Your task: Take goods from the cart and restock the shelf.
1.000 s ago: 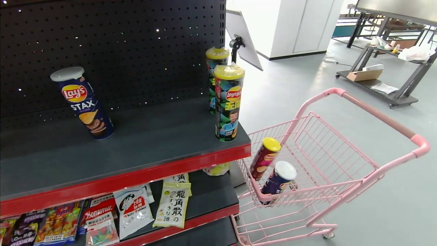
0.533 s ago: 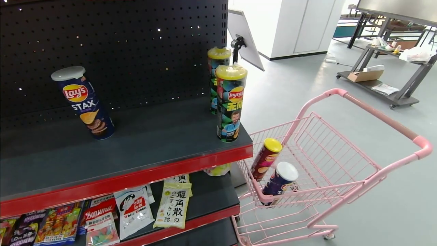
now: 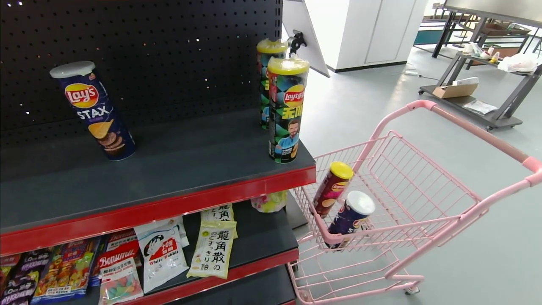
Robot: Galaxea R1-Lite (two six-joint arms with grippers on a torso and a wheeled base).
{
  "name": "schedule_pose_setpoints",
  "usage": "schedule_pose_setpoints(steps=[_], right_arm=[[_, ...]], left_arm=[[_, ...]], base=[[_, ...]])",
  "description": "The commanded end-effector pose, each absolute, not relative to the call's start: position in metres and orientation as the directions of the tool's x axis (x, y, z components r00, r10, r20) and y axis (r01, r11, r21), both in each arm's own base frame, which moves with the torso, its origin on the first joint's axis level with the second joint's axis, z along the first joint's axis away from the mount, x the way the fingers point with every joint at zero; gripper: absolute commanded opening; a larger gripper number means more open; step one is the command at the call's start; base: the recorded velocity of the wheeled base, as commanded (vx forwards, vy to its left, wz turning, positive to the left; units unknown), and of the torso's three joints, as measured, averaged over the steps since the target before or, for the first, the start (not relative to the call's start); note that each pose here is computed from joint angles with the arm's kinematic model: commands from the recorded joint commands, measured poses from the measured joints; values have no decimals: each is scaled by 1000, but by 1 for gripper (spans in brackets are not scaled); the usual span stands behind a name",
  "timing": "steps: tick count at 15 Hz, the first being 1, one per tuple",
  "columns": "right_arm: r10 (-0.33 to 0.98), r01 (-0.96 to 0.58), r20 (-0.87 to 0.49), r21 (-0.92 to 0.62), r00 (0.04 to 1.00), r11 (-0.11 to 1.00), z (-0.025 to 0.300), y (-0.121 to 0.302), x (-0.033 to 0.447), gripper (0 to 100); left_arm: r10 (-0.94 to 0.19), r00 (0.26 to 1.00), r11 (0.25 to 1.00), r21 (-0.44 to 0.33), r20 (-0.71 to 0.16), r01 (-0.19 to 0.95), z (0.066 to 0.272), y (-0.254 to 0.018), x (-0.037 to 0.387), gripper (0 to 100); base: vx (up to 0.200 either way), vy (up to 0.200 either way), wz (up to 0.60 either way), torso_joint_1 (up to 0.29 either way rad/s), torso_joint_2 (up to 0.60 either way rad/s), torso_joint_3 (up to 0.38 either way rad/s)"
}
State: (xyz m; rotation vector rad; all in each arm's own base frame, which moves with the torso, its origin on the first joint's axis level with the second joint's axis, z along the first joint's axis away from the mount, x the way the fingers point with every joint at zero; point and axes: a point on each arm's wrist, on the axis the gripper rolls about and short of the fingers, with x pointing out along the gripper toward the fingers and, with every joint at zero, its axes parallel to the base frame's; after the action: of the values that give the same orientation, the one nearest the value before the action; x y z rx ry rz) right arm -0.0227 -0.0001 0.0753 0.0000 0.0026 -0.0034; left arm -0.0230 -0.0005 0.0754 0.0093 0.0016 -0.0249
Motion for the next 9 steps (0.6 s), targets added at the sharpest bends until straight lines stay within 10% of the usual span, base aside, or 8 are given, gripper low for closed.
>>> schedule_pose_setpoints(steps=[1, 9], right_arm=[[-3, 3, -3, 0, 1000, 1000, 75, 0, -23, 100], [-3, 3, -3, 2, 1000, 1000, 75, 0, -23, 100]], left_arm=[[-25, 1000, 1000, 9, -3, 25, 75, 0, -23, 100], [-25, 1000, 1000, 9, -3, 25, 75, 0, -23, 100]], base=[[0, 0, 0, -149, 383, 242], [0, 0, 0, -194, 528, 327]])
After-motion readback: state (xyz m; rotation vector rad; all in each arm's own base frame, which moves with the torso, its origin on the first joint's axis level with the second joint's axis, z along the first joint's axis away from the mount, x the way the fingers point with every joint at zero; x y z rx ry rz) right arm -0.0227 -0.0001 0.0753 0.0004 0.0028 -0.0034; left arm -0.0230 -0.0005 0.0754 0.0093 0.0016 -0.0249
